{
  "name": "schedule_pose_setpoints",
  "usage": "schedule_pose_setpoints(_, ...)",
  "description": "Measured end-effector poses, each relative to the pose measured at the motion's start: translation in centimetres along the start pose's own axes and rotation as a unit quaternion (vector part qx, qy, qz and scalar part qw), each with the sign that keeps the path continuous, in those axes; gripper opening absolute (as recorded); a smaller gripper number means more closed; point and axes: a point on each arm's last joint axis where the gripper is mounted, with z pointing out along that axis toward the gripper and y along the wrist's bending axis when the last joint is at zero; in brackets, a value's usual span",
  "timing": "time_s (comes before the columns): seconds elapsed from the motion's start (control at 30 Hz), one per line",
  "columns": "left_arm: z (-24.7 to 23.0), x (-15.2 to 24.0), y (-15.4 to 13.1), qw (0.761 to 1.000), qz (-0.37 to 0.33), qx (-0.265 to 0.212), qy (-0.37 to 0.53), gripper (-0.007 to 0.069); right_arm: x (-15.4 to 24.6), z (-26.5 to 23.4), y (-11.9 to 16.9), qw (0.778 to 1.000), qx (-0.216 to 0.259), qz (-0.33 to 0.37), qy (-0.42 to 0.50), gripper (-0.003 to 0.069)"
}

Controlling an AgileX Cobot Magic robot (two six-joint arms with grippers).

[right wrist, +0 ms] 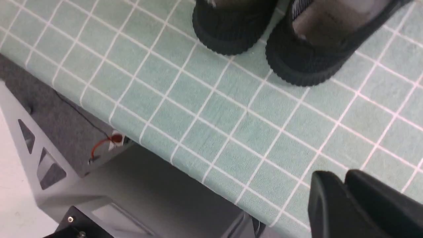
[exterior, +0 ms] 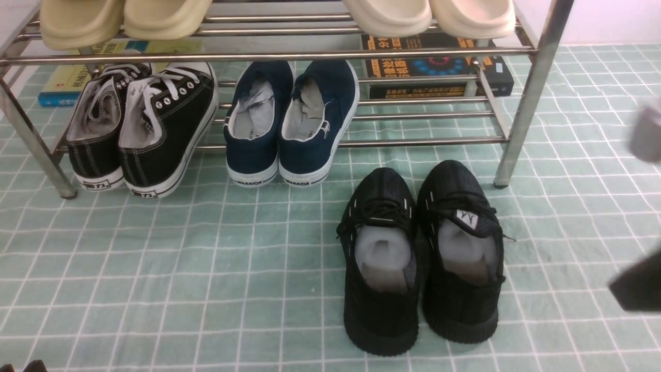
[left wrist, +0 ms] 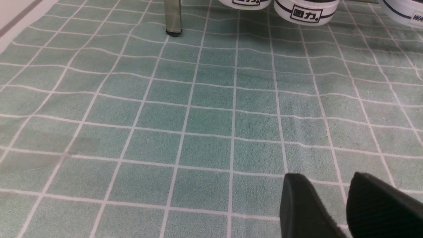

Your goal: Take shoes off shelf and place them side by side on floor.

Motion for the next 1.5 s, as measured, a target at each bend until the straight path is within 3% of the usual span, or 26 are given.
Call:
schedule_pose_setpoints(0.1,0.0,0.0,0.0,1.0,0.0,0.0,0.0,0.0242,2.1,-0.4,-0.2,0.998,0.0,-0.001,-0.065,0.009)
schedule_pose_setpoints(0.3,0.0,0.0,0.0,1.0,0.0,0.0,0.0,0.0242,6.8,2.2,-1.7,0.969,0.012,-0.001,-0.248,0.009)
schedule_pose_setpoints(0.5,0.0,0.0,0.0,1.0,0.0,0.0,0.0,0.0242,8.3,5.1,-3.0,0.946,0.03,0.002,-0.323,0.009)
schedule_pose_setpoints(0.63,0.0,0.0,0.0,1.0,0.0,0.0,0.0,0.0242,8.1,5.1,-3.1,0.939,0.032,0.002,-0.342,0.0078)
schedule_pose_setpoints(0.8,0.0,0.0,0.0,1.0,0.0,0.0,0.0,0.0242,8.0,5.0,-3.1,0.936,0.035,-0.002,-0.349,-0.0013)
schedule_pose_setpoints(1.5,0.0,0.0,0.0,1.0,0.0,0.0,0.0,0.0242,8.0,5.1,-3.2,0.936,0.036,-0.003,-0.349,-0.0007)
